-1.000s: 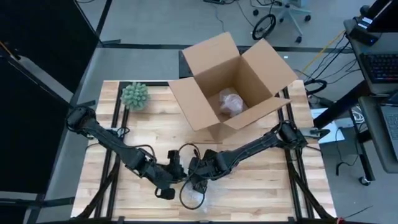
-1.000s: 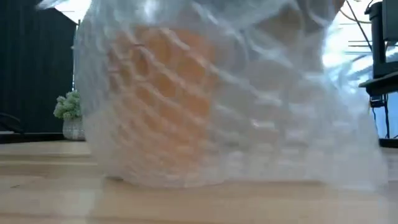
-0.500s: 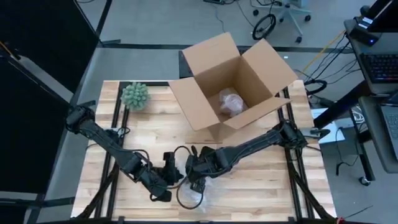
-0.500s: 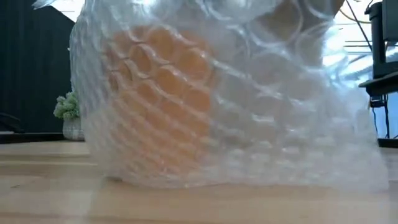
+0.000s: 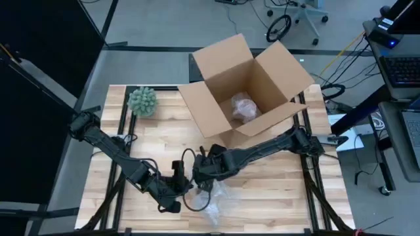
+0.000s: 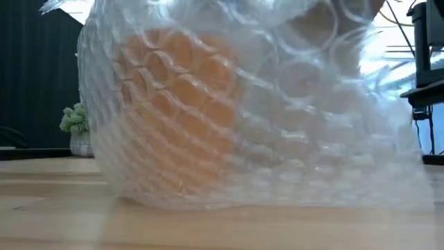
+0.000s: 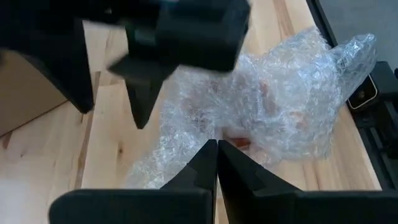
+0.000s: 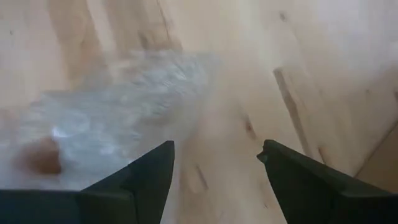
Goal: Wrap mug
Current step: Wrap the orange mug with bubble wrap
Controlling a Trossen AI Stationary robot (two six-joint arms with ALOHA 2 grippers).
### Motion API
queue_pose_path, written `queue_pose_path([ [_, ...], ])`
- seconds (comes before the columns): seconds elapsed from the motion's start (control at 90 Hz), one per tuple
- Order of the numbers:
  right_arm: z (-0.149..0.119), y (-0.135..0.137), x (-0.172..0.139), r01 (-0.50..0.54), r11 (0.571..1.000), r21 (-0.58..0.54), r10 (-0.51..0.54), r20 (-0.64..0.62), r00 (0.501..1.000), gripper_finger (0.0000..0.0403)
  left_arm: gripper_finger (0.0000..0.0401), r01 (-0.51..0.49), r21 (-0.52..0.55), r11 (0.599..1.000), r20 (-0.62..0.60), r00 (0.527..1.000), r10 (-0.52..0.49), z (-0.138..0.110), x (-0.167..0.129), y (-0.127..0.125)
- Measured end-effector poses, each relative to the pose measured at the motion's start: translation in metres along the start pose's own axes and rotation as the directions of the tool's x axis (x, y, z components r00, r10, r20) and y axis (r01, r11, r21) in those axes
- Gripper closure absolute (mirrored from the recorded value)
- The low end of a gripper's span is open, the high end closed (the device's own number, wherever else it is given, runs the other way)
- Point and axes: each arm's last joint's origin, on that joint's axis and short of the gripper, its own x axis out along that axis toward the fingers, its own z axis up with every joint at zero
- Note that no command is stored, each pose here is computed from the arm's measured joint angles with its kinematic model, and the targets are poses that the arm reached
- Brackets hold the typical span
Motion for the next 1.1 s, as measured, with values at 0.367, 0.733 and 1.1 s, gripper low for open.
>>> queue_pose_path([
  [0.367,-0.016,0.027,-0.014,-0.122,0.98,-0.157,0.12,-0.017,0.993,0.0172,0.0401,0.003,0.01,1.0,0.001,1.0,-0.003,0.0,0.0,-0.001],
  [0.733,-0.025,0.039,0.023,-0.126,0.973,-0.194,0.111,-0.087,0.99,0.0172,0.0401,0.003,0.004,1.0,0.003,1.0,-0.003,0.0,0.0,-0.001],
  [1.1,-0.037,0.043,0.063,-0.096,0.976,-0.194,0.063,-0.171,0.983,0.0172,0.0401,0.003,0.006,1.0,0.001,1.0,-0.003,0.0,0.0,-0.001],
])
